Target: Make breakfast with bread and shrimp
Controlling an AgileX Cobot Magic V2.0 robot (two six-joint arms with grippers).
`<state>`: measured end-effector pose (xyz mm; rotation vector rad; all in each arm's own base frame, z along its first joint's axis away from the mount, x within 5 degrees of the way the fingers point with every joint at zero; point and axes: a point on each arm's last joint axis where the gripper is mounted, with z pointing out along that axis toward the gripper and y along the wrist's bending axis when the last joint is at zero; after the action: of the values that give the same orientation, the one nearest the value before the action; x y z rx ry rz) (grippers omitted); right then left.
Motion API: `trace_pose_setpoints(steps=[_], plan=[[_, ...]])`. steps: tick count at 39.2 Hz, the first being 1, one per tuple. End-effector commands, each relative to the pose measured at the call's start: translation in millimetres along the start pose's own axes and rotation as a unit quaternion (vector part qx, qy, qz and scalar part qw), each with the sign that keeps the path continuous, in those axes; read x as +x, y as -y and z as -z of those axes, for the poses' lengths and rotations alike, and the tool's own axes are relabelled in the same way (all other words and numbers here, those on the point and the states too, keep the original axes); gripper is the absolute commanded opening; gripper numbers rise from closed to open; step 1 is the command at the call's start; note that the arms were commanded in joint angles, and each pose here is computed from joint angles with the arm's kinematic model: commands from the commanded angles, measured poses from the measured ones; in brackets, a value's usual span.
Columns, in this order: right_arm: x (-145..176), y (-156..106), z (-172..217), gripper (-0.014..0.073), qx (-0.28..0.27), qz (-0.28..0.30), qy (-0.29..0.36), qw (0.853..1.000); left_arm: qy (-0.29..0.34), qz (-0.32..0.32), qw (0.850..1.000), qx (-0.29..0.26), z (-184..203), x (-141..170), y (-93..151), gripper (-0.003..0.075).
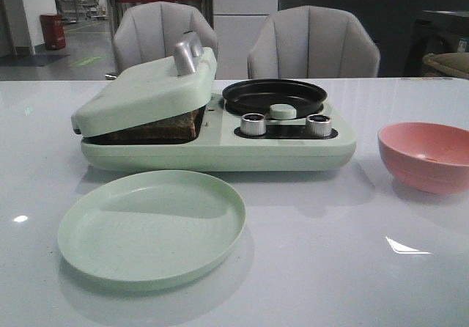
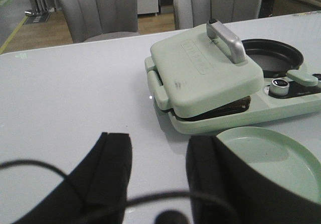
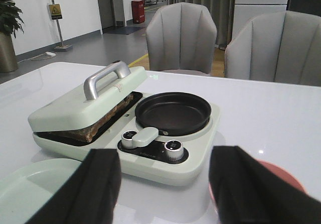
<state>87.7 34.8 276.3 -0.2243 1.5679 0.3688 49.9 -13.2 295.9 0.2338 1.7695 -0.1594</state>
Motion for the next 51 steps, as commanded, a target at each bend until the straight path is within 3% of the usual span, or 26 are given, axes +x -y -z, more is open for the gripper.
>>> trace_pose_setpoints(steps=[1,9,16,51], plan=[[-17,0,0,0.0495,0.006,0.004,0.051,0.999,0.075,0.012,0.997,-0.001,12,-1,0,0.0333],[-17,0,0,0.0495,0.006,0.004,0.051,0.999,0.115,0.021,0.993,0.003,21,14,2,0.0324],[-17,0,0,0.0495,0.006,0.004,0.051,0.999,0.116,0.028,0.993,0.007,21,15,2,0.0104],[-21,1,1,0.0495,0.008,0.004,0.075,0.997,0.119,0.028,0.993,0.007,21,14,2,0.0114]])
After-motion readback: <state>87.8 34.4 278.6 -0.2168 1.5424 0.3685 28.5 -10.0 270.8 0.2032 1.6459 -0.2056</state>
